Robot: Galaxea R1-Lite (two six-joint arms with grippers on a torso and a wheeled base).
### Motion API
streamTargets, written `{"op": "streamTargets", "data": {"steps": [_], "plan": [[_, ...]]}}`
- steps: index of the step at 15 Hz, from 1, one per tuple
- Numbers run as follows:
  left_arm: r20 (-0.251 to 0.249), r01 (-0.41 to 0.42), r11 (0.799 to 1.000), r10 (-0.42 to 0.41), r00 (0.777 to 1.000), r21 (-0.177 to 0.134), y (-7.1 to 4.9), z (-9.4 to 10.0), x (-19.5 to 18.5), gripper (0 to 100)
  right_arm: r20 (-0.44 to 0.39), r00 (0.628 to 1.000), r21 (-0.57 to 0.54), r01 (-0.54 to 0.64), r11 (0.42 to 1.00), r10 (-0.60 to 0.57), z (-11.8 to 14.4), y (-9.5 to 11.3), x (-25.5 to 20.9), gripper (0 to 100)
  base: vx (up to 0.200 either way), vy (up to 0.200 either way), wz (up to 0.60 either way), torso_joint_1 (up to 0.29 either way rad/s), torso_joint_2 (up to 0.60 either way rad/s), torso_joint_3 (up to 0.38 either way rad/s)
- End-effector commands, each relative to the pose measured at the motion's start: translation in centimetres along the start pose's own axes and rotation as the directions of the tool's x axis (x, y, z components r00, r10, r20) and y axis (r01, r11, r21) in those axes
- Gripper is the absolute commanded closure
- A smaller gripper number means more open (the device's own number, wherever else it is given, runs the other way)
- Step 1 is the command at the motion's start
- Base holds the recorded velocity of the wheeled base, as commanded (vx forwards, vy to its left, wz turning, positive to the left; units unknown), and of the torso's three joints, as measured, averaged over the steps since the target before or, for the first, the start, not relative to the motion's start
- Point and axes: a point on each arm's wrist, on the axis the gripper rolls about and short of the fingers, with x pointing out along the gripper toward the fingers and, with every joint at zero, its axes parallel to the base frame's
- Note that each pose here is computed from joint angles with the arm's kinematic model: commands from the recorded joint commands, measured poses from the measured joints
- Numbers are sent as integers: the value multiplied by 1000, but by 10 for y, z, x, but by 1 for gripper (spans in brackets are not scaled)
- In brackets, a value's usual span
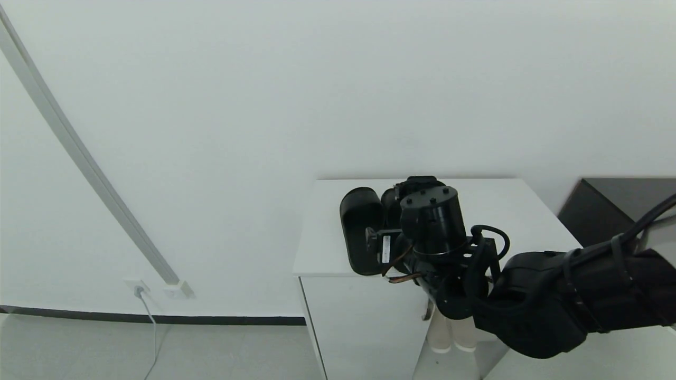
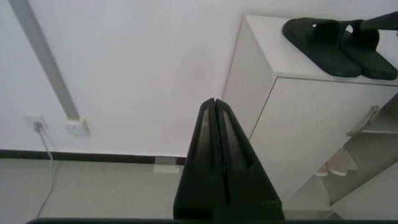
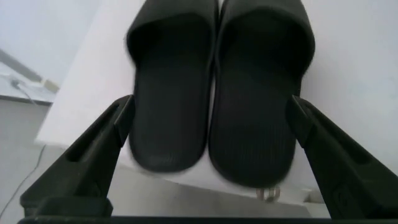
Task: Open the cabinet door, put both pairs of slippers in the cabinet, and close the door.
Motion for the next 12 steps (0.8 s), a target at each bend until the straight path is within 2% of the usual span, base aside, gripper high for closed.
{"op": "streamTargets", "data": {"steps": [1, 4, 12], "plan": [[0, -1, 1000, 1, 1000, -2, 0, 0, 0, 100, -11, 1000, -16, 15, 1000, -15, -20, 2, 11, 0, 200, 0, 0, 7, 2, 2], [0, -3, 1000, 3, 1000, -2, 0, 0, 0, 100, 7, 1000, -38, 18, 999, -18, -41, 5, 31, 0, 0, 0, 0, 0, 0, 0], [0, -4, 1000, 4, 1000, -5, 0, 0, 0, 100, 58, 996, -54, 67, 996, -64, -39, 3, 91, 0, 0, 0, 0, 0, 0, 0]]}}
